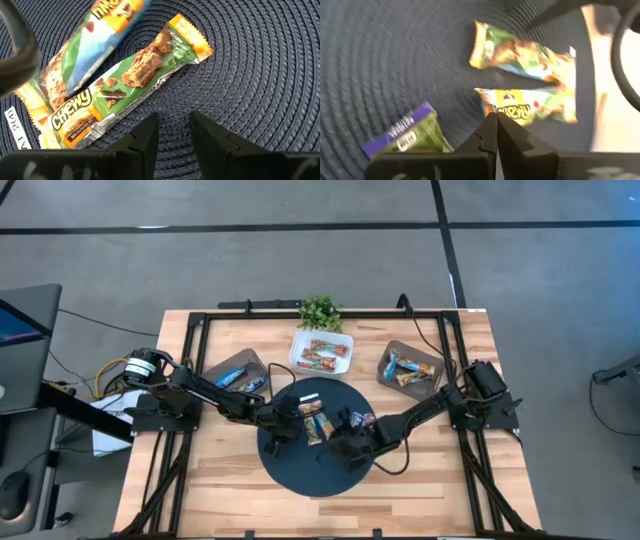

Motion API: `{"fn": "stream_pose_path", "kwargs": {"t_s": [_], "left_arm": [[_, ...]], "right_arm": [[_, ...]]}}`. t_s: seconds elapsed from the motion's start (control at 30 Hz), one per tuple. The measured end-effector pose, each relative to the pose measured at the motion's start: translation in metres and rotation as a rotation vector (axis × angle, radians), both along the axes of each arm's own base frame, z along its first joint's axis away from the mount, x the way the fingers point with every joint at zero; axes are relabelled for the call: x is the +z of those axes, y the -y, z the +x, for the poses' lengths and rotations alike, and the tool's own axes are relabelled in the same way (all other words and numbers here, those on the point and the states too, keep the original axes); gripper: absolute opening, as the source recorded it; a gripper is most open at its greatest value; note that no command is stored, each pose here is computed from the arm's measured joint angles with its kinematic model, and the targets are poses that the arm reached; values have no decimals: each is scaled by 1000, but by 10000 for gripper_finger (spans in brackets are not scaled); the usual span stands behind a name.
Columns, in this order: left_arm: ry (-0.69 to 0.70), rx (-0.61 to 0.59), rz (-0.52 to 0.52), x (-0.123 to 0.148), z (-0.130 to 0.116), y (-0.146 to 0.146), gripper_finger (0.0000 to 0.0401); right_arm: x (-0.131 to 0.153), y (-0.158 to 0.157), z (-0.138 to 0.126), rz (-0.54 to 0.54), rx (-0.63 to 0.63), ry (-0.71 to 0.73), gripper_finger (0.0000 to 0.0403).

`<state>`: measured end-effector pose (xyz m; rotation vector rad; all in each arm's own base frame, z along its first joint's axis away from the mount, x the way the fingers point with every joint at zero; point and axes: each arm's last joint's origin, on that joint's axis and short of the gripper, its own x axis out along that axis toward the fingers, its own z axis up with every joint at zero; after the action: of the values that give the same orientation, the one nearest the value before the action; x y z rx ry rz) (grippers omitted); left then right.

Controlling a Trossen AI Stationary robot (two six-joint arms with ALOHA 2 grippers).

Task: Pick and place Granola Bars by type
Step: Put the yellow granola bar into the right black bin

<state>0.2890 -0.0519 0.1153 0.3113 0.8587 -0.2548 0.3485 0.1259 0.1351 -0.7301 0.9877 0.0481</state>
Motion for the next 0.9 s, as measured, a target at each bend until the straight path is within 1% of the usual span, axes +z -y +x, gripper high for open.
{"fn": "stream_pose_path", "kwargs": {"t_s": [0.13,0.33,0.4,0.47,0.57,0.63,0.7,0.8,0.9], "left_arm": [[-1,-1,-1,0,0,0,107],[-3,-2,-2,0,0,0,107],[-2,-2,-2,0,0,0,107],[-2,-2,-3,0,0,0,107],[-1,-2,-3,0,0,0,107],[-1,-2,-3,0,0,0,107],[-1,-2,-3,0,0,0,107],[0,-2,-3,0,0,0,107],[0,-2,-3,0,0,0,107]], "right_arm": [[8,-4,-3,-62,-47,16,0],[20,-7,-11,-111,-117,51,0],[22,-7,-19,-133,-144,24,0],[22,-7,-22,-128,-178,20,0],[20,-3,-31,-136,-230,-37,0],[20,-3,-34,-96,-262,-68,0],[18,-1,-37,-21,-304,-111,0],[16,1,-36,96,-379,-131,0],[16,6,-34,168,-419,-153,0]]}}
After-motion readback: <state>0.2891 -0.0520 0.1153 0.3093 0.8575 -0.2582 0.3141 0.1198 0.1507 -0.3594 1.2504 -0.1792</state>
